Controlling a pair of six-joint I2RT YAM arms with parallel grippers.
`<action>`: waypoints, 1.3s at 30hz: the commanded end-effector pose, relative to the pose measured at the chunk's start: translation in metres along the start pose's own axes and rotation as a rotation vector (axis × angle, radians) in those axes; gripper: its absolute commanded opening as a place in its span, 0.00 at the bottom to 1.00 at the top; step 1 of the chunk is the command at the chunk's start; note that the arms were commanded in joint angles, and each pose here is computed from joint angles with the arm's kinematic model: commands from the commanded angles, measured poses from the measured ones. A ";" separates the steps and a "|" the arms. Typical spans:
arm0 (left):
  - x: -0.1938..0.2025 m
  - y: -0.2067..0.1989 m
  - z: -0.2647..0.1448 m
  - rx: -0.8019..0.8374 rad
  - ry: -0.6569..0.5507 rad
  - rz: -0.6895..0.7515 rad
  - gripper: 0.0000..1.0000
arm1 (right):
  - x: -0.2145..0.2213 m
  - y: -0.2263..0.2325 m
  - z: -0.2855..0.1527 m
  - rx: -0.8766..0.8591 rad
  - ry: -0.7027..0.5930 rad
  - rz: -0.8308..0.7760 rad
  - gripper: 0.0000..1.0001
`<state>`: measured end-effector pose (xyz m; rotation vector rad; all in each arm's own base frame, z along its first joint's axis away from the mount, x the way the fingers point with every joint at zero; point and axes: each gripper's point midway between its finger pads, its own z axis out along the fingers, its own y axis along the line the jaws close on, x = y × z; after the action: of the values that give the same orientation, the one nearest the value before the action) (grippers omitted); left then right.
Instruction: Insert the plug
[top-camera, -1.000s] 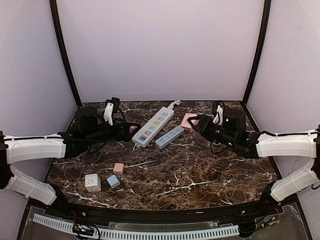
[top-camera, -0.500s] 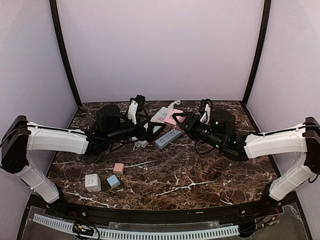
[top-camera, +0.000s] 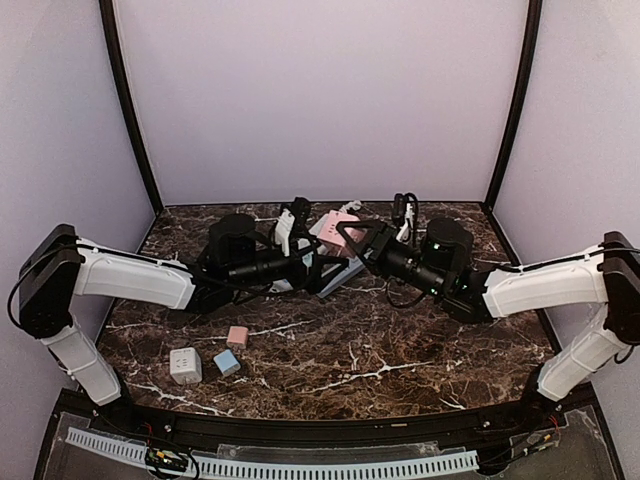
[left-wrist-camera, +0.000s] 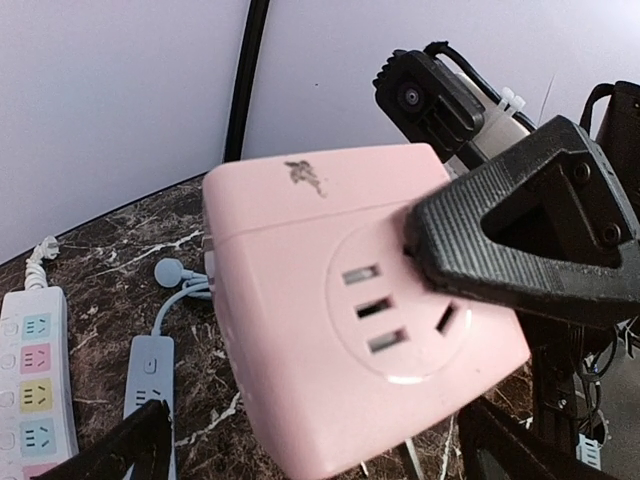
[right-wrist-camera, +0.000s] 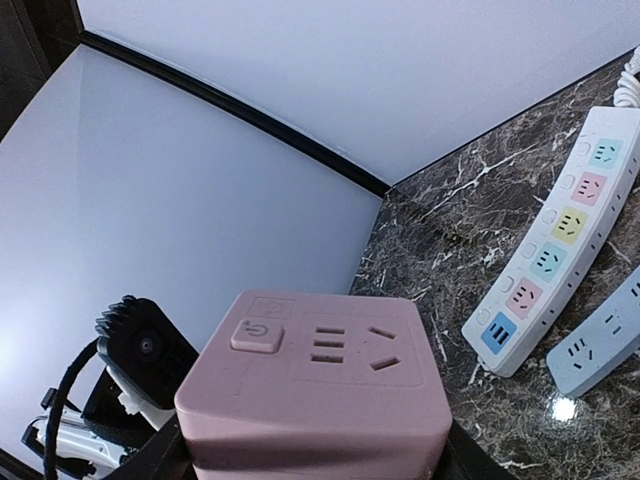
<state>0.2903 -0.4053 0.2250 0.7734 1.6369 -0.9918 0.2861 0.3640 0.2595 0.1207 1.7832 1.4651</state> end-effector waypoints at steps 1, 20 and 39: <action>-0.017 -0.012 0.003 0.048 -0.077 0.062 1.00 | -0.002 0.027 -0.004 -0.134 -0.012 0.033 0.49; -0.033 0.004 0.002 -0.171 -0.237 0.309 0.98 | 0.003 0.030 -0.021 -0.186 0.028 0.232 0.49; -0.045 0.019 -0.018 -0.287 -0.298 0.231 0.44 | 0.006 0.025 -0.022 -0.175 0.030 0.229 0.49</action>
<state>0.2858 -0.4175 0.2436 0.7628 1.3574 -0.7290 0.2702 0.3597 0.2607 0.2799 1.7593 1.7367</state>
